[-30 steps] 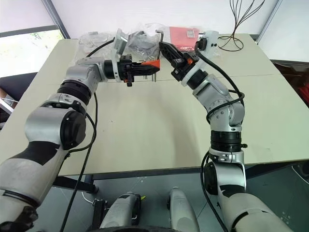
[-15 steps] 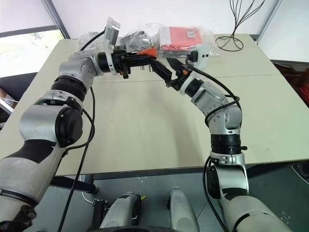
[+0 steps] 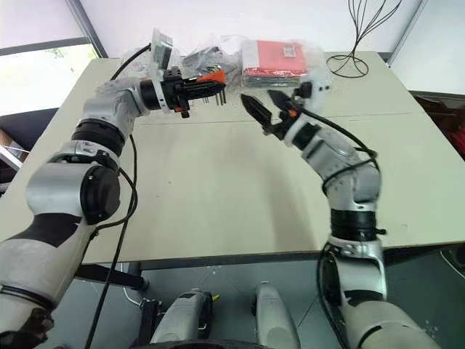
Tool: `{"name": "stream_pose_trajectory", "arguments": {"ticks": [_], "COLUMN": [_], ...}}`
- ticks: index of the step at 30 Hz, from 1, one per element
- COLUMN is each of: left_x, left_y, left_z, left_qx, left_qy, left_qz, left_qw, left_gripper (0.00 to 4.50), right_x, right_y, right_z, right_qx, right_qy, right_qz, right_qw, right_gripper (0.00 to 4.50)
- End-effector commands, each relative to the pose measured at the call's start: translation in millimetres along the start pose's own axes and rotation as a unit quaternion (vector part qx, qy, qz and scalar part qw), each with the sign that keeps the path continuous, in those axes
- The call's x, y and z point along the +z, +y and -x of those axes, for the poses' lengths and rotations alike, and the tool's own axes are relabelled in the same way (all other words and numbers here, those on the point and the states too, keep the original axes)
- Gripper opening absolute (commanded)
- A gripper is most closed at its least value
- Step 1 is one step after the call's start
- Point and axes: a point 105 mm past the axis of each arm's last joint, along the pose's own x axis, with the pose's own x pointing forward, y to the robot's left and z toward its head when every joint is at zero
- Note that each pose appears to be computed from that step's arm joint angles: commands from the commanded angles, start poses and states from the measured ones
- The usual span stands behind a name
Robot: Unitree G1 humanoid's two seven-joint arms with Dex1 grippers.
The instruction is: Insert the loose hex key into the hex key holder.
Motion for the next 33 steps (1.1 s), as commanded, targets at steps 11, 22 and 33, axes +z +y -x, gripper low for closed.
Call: {"name": "stream_pose_trajectory", "arguments": {"ticks": [11,22,33], "left_x": [-96.3,-135.1,-100.3], "left_y": [17.7,25.8,61.1], "left_z": [59.3,80.2,131.9], "left_qx": [0.131,0.219,0.321], "left_qy": [0.076,0.13,0.14], "left_qz": [0.216,0.256,0.048], "left_qw": [0.965,0.933,0.936], "left_gripper": [0.0,2.84,4.4], "right_x": [-23.5,-34.0,-37.2], "right_y": [-5.2,0.7,-4.6], "right_z": [23.4,21.0,38.4], "right_qx": [-0.013,-0.002,-0.018], "right_qy": [0.087,0.102,0.116], "right_qz": [0.076,0.081,0.087], "right_qw": [0.993,0.991,0.989], "right_gripper": [4.47,4.5,4.5]}}
